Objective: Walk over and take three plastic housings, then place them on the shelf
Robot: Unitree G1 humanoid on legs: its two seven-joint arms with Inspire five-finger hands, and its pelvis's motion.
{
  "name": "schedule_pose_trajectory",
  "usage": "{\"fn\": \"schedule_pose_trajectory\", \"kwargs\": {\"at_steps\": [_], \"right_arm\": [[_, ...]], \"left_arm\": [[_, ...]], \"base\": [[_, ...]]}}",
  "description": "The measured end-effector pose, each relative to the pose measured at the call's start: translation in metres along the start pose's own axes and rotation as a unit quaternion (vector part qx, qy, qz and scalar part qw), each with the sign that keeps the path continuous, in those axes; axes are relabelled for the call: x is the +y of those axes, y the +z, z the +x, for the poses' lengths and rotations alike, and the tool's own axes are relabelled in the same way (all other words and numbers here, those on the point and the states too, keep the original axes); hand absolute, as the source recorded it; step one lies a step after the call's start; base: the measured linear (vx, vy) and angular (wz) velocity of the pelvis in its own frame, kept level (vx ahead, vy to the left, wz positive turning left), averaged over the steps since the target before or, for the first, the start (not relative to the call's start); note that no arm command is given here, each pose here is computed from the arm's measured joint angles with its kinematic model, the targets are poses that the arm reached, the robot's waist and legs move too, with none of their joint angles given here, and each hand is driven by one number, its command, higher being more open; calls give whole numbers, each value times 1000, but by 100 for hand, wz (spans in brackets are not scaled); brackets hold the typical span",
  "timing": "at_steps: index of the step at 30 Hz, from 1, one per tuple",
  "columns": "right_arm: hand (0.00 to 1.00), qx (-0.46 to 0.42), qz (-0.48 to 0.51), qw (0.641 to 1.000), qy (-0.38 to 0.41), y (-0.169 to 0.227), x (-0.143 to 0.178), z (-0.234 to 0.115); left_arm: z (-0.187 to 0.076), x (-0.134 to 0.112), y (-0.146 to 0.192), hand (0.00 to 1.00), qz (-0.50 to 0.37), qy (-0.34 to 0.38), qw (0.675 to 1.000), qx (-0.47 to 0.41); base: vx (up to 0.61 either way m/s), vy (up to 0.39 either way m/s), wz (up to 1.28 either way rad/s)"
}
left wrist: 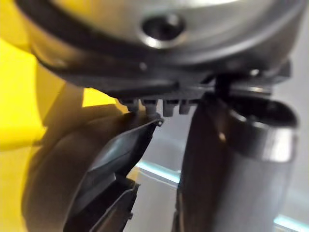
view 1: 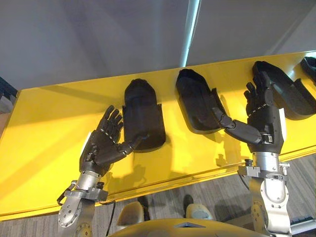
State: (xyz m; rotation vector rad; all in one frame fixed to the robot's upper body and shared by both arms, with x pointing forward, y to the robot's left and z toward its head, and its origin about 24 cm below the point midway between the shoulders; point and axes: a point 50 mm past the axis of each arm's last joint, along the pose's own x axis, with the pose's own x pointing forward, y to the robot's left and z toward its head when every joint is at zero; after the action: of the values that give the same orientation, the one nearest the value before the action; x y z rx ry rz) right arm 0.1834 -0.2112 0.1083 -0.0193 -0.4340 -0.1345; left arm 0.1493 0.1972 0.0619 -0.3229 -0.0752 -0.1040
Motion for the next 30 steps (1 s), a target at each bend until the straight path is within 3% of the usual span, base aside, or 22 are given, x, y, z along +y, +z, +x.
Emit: {"fn": "schedule_pose_trajectory", "kwargs": {"at_steps": [6,12,20,30], "right_arm": [[100,0,0,1000,4,0,0,0],[100,-1,-10,1000,12,0,1,0],[100,-9,-124,989,79,3,7,1],[100,-74,-189,959,200,7,47,6]], "left_arm": [[1,-2,-1,100,1,-6,1000,6],[1,4,2,100,24,52,998,-8],[-6,24,33,100,118,226,958,-128],[-4,13,72,100,130,248,917,-283]], "base": [[0,0,0],[-4,-1,2],[-5,-2,13],[-11,7,5]]}}
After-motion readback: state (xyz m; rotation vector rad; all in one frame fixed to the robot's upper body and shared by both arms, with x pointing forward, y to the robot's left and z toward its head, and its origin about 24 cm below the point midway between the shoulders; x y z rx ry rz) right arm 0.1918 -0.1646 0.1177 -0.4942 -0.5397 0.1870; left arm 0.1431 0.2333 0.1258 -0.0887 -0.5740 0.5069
